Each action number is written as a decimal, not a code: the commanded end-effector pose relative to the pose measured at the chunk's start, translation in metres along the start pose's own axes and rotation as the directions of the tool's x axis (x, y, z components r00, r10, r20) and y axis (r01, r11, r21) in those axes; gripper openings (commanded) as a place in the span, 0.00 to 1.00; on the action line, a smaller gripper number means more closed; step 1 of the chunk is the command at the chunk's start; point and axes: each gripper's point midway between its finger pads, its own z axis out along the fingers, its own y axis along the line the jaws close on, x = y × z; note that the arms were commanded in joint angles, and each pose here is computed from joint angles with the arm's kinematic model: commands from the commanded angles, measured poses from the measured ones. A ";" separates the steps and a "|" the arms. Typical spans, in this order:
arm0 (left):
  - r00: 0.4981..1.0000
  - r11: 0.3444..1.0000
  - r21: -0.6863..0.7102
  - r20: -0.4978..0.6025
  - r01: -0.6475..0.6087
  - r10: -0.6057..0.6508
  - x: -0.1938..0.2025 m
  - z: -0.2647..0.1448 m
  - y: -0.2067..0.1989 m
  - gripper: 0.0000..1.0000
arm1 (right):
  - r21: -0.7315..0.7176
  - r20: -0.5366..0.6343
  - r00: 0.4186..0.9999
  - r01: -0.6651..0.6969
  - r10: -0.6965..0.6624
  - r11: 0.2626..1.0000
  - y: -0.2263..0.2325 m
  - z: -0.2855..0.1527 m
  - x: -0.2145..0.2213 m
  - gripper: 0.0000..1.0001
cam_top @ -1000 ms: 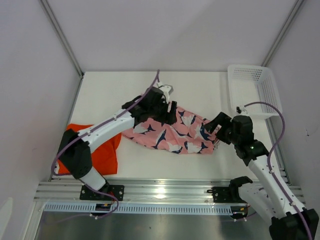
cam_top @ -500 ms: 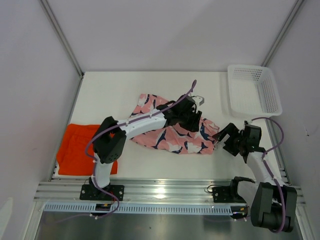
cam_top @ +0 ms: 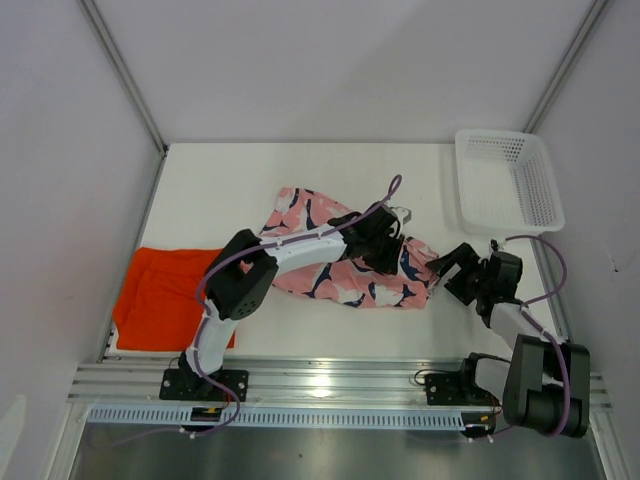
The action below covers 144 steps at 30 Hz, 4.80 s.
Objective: Fold and stack the shorts
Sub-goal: Fold the shorts
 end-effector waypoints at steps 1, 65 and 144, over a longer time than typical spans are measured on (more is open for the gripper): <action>1.000 0.999 0.050 0.027 -0.012 0.011 -0.010 0.006 -0.023 0.32 | -0.057 0.026 0.999 -0.024 0.026 0.998 0.005 0.009 -0.003 0.99; 0.934 0.987 -0.009 0.325 0.160 -0.148 -0.057 -0.093 0.045 0.23 | 0.127 -0.253 0.939 0.271 -0.233 0.954 0.046 -0.017 -0.035 0.00; 0.832 0.816 -0.232 0.328 0.529 -0.446 0.087 -0.146 0.220 0.71 | -0.029 -0.275 0.808 0.535 -0.522 0.844 0.187 0.007 -0.058 0.03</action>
